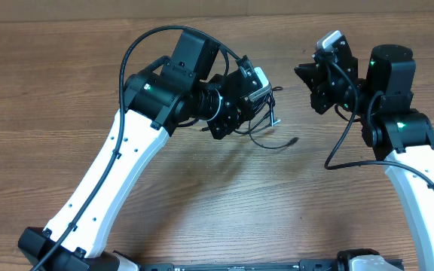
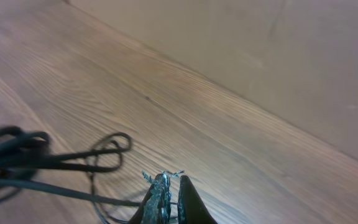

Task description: Untangle cables

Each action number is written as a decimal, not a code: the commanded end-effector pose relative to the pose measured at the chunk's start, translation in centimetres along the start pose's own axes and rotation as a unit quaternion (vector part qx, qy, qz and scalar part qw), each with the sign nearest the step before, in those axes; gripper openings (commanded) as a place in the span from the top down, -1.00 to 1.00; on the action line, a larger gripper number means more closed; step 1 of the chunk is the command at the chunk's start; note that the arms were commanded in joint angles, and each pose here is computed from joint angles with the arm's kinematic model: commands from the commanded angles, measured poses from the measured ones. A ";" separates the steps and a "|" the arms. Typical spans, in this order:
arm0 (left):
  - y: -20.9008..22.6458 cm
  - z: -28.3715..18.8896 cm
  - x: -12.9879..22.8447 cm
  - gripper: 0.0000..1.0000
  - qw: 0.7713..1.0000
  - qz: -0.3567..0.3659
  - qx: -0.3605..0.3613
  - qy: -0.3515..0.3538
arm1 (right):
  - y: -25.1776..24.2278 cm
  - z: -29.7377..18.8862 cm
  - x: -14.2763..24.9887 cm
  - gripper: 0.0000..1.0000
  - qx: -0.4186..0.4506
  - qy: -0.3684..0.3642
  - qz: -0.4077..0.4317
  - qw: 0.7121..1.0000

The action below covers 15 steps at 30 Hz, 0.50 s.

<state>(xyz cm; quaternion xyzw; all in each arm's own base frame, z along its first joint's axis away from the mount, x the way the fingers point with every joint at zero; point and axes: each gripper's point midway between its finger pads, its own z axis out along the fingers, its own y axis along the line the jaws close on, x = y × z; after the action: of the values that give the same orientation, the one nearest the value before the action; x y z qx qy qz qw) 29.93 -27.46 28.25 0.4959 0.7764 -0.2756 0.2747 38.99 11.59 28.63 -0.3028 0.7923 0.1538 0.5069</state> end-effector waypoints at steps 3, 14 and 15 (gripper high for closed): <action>0.2 -0.1 -0.1 0.92 1.000 -0.001 -0.002 -0.003 | -1.3 -0.7 -1.0 0.60 0.039 -0.007 0.046 0.998; 3.3 -0.4 -0.2 0.92 0.983 0.158 -0.085 0.020 | 2.3 -0.9 -2.0 -0.70 -0.074 -0.021 0.240 0.968; 3.8 -0.4 -0.2 0.91 0.979 0.174 -0.098 0.027 | 2.5 -0.9 -2.1 -0.89 -0.080 -0.021 0.240 0.967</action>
<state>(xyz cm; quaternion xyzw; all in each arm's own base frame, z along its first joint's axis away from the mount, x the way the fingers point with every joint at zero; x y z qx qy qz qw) 31.90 -26.96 28.33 0.5578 0.7363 -0.2034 0.3246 38.28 12.56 28.82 -0.1363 0.8330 0.2917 0.4500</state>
